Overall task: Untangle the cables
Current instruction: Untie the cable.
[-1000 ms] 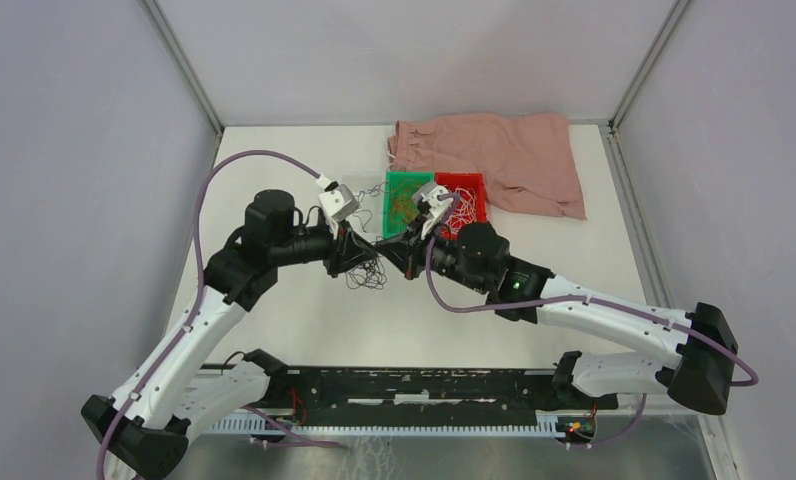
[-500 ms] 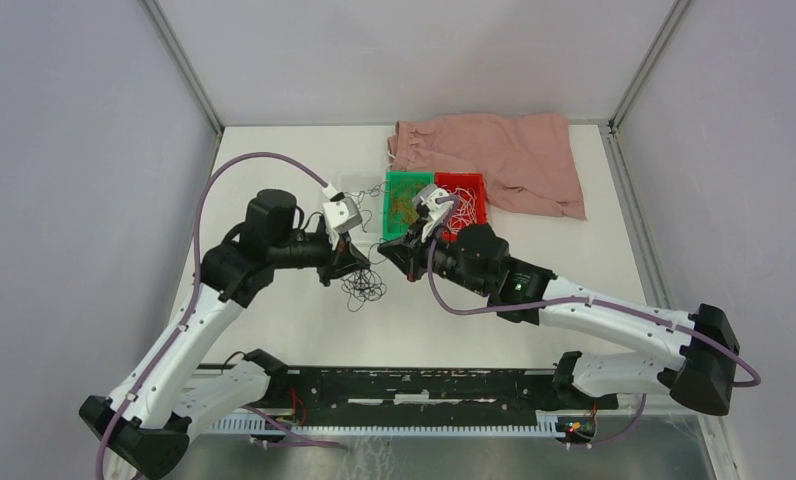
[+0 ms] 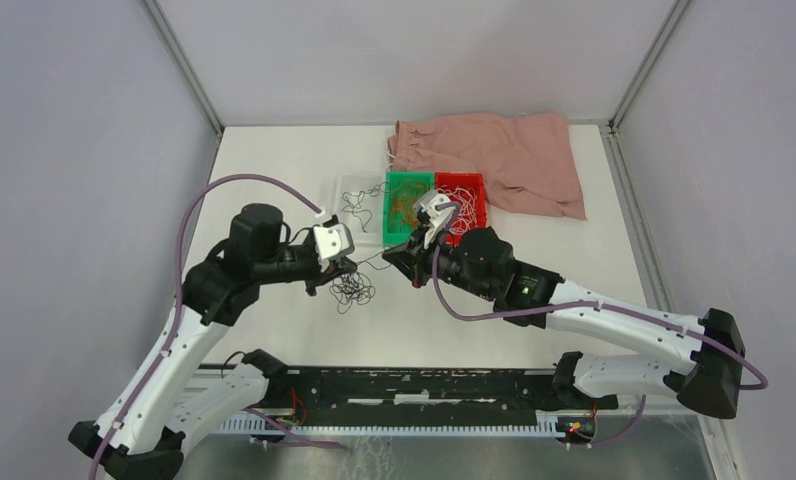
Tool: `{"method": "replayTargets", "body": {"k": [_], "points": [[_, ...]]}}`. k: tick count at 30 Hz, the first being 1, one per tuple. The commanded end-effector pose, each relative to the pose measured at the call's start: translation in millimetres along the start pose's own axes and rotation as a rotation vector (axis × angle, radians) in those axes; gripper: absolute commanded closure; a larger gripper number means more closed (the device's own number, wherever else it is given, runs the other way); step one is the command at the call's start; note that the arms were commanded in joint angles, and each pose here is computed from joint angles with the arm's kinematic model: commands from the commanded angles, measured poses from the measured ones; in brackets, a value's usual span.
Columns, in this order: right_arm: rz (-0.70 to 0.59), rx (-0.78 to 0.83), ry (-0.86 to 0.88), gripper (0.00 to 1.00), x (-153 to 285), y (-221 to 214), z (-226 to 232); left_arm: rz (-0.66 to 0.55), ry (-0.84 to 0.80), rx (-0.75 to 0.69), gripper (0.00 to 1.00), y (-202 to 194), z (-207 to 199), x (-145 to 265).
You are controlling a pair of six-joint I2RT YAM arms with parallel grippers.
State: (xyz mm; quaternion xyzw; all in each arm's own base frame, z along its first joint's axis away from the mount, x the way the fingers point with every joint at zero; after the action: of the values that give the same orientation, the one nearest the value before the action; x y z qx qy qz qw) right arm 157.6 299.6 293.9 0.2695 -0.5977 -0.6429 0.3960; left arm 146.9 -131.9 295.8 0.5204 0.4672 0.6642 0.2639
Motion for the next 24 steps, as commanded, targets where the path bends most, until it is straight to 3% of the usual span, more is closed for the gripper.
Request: {"method": "replayTargets", "body": {"k": [1,3,4,6,8,10,16,24], "points": [[-0.066,0.049,-0.002,0.99,8,29,-2,0.004,0.139,-0.071,0.97,-8,8,10],[-0.031,0.066,0.043,0.99,6,27,3,-0.091,0.22,-0.092,0.97,5,12,16],[-0.023,0.067,0.067,0.99,5,27,6,-0.131,0.248,-0.106,0.91,10,13,19],[-0.014,0.053,0.101,0.99,3,25,10,-0.164,0.234,-0.124,0.51,15,10,22],[-0.005,0.039,0.148,0.99,0,23,16,-0.137,0.107,-0.123,0.3,14,-2,19],[0.0,0.024,0.199,0.99,-4,23,22,-0.104,0.007,-0.097,0.21,11,-11,15],[0.029,0.02,0.259,0.99,-12,23,30,-0.138,-0.074,-0.085,0.2,18,-14,9],[0.031,0.031,0.292,0.99,-8,24,34,-0.087,-0.105,-0.101,0.36,7,-10,-2]]}}
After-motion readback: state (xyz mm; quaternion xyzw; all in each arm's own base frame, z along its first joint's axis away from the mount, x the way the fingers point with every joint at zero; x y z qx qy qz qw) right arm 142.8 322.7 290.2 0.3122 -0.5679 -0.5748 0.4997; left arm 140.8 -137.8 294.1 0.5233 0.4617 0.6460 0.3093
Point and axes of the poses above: each gripper's point midway between its finger pads, its own x axis back along the fingers, its own z axis along the line the jaws close on, y = z × x, the point moved 7 cm from there along x, back along the fingers, and after that the axes turned 7 degrees about x, right-handed, at the moved point
